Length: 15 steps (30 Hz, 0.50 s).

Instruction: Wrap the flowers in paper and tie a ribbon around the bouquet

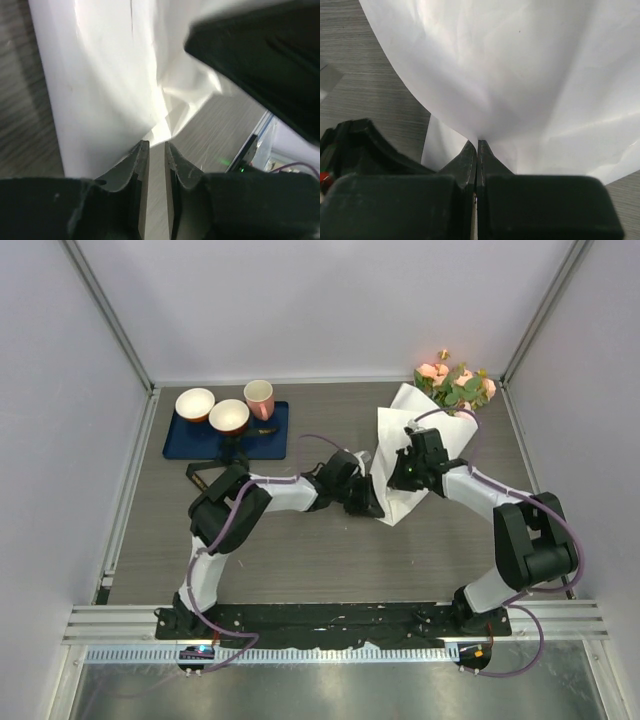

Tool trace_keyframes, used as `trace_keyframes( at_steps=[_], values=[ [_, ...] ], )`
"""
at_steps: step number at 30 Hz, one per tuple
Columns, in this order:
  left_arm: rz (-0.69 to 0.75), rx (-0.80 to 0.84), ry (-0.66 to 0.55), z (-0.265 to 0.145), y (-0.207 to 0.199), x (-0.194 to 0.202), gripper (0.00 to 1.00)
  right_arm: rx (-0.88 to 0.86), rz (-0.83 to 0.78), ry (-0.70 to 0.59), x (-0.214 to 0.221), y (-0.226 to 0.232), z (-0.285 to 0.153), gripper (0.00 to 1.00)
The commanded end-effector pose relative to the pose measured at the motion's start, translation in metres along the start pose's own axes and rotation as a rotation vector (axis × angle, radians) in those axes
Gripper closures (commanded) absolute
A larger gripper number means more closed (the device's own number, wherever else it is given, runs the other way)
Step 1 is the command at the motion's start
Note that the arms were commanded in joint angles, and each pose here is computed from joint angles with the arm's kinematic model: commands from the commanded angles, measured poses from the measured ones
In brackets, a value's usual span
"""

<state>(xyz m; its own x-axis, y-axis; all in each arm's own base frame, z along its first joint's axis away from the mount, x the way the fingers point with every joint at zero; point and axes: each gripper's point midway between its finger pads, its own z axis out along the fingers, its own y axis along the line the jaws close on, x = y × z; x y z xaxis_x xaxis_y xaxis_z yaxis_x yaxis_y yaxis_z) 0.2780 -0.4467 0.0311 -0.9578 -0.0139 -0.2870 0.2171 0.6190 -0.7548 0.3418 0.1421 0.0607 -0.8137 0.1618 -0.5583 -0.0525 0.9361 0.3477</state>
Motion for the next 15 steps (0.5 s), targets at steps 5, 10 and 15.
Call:
trace_keyframes(
  at_steps=[5, 10, 15],
  values=[
    [0.134, -0.01, -0.06, -0.068, -0.002, -0.034, 0.64, -0.017, 0.02, -0.014, -0.025, 0.013, 0.006, 0.99],
    [0.161, -0.021, -0.07, -0.056, 0.024, -0.062, 0.57, -0.059, 0.091, 0.003, -0.029, 0.024, 0.015, 0.95],
    [0.099, -0.024, -0.013, -0.02, 0.041, -0.071, 0.63, -0.064, 0.157, 0.006, -0.031, 0.027, 0.024, 0.81]
  ],
)
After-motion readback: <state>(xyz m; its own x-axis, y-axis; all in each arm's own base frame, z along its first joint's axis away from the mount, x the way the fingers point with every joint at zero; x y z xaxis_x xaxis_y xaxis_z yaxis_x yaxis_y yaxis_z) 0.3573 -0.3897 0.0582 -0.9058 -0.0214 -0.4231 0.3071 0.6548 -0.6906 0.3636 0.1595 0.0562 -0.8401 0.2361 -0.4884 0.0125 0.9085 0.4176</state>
